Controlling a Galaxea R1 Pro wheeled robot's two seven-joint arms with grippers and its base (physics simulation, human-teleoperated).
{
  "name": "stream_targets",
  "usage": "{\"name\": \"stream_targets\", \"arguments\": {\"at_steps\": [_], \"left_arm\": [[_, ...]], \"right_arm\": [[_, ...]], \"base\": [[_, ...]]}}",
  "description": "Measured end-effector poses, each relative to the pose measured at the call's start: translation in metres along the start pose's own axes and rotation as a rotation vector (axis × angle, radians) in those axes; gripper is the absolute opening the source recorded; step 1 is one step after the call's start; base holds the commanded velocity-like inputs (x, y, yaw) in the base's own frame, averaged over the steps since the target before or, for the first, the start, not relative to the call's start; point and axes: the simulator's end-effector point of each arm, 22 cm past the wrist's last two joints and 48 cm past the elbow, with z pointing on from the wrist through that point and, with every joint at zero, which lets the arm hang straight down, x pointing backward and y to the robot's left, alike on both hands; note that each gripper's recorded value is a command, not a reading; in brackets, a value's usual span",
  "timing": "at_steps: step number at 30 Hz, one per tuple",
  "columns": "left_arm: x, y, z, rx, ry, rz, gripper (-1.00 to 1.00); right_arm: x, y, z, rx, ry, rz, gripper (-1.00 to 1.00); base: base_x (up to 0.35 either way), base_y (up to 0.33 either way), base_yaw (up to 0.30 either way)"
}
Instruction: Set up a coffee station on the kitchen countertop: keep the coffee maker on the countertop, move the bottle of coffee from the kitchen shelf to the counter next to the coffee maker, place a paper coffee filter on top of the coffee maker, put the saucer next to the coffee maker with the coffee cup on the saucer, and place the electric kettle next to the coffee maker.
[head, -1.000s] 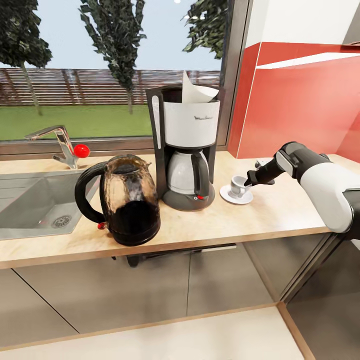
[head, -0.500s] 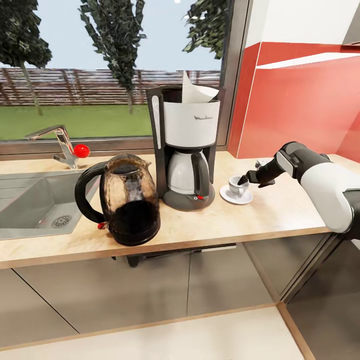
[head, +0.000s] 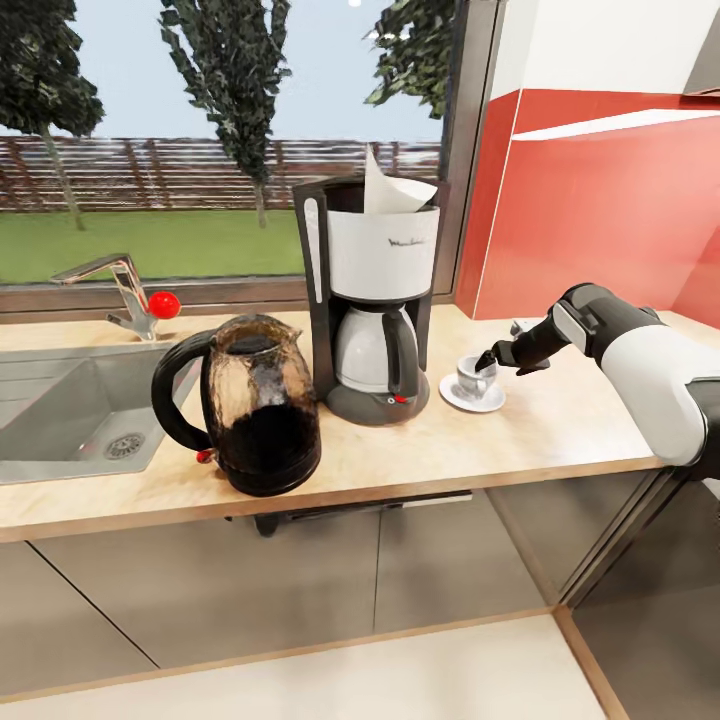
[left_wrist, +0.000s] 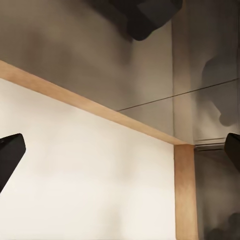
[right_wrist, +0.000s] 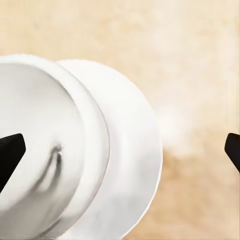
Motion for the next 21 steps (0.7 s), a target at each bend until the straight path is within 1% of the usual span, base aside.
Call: {"name": "stream_targets", "arguments": {"at_steps": [9,11,13,15,16,17,18,20,21], "left_arm": [[-0.008,-0.012,-0.008,0.0,0.0,0.001,1.0],[-0.01,-0.015,-0.009,0.0,0.0,0.0,1.0],[-0.011,-0.018,-0.011,0.0,0.0,0.001,1.0],[-0.013,-0.02,-0.013,0.0,0.0,0.001,1.0],[-0.014,-0.022,-0.014,0.0,0.0,0.001,1.0],[-0.015,-0.023,-0.014,0.0,0.0,0.001,1.0],[-0.016,-0.024,-0.015,0.0,0.0,0.001,1.0],[-0.017,-0.026,-0.016,0.0,0.0,0.001,1.0],[-0.017,-0.026,-0.016,0.0,0.001,0.001,1.0]], "right_arm": [[-0.012,0.003,-0.014,-0.005,-0.005,-0.001,1.0],[-0.015,-0.003,-0.022,-0.013,-0.014,0.008,1.0],[-0.033,-0.004,-0.04,-0.041,-0.065,0.004,1.0],[-0.047,-0.008,-0.056,-0.054,-0.104,0.0,1.0],[-0.058,-0.014,-0.072,-0.073,-0.142,-0.003,1.0],[-0.064,-0.016,-0.082,-0.087,-0.162,-0.003,1.0],[-0.077,-0.02,-0.107,-0.135,-0.217,-0.013,1.0],[-0.086,-0.025,-0.131,-0.179,-0.265,-0.027,1.0],[-0.088,-0.026,-0.137,-0.191,-0.28,-0.032,1.0]], "base": [[0.0,0.0,0.0],[0.0,0.0,0.0],[0.0,0.0,0.0],[0.0,0.0,0.0],[0.0,0.0,0.0],[0.0,0.0,0.0],[0.0,0.0,0.0],[0.0,0.0,0.0],[0.0,0.0,0.0]]}}
